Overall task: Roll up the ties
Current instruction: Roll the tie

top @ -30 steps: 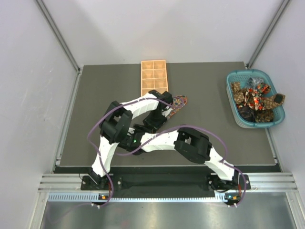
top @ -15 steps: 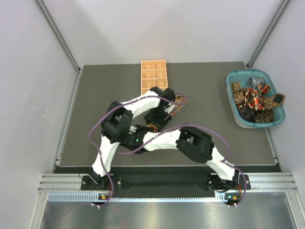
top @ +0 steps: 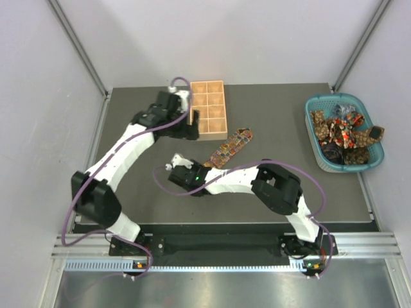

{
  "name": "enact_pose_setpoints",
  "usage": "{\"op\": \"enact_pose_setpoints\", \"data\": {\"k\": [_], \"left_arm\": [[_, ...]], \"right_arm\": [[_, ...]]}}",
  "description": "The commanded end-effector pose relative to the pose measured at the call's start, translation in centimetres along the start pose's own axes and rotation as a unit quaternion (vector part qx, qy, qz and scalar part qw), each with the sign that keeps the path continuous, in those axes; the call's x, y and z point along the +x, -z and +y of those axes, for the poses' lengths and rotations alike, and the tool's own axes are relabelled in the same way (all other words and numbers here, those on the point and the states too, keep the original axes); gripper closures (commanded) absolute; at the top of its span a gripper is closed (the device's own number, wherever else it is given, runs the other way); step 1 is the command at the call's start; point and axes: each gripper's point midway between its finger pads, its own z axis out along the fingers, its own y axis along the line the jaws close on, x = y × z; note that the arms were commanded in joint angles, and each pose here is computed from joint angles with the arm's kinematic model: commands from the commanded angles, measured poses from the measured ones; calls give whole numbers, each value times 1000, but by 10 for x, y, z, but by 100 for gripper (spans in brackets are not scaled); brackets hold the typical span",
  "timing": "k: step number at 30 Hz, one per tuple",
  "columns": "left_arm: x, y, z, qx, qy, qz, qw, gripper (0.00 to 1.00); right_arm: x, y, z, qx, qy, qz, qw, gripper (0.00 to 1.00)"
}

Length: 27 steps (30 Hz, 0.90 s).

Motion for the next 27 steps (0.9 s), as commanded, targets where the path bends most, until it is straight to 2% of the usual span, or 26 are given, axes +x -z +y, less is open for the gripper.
{"op": "enact_pose_setpoints", "data": {"k": [1,6,9,16,22,27], "left_arm": [[-25,15,26,8,87,-88,992,4],[-13,38,80,1,204,-160,966,1],[-7,47,99,-18,235,-190,953,1],[10,44,114,-34,253,-176,951,1],[25,44,127,-47,276,-189,941,1],[32,41,126,-39,283,-190,939,1]], "right_arm": [[11,-11,-4,-59,-54,9,997,74],[2,-8,-6,-123,-70,-29,989,81],[3,-4,4,-176,-79,-36,981,82],[-6,11,23,-239,-88,-59,965,84],[-20,30,21,-272,-109,-86,952,85],[-20,31,23,-292,-110,-83,946,86]]}}
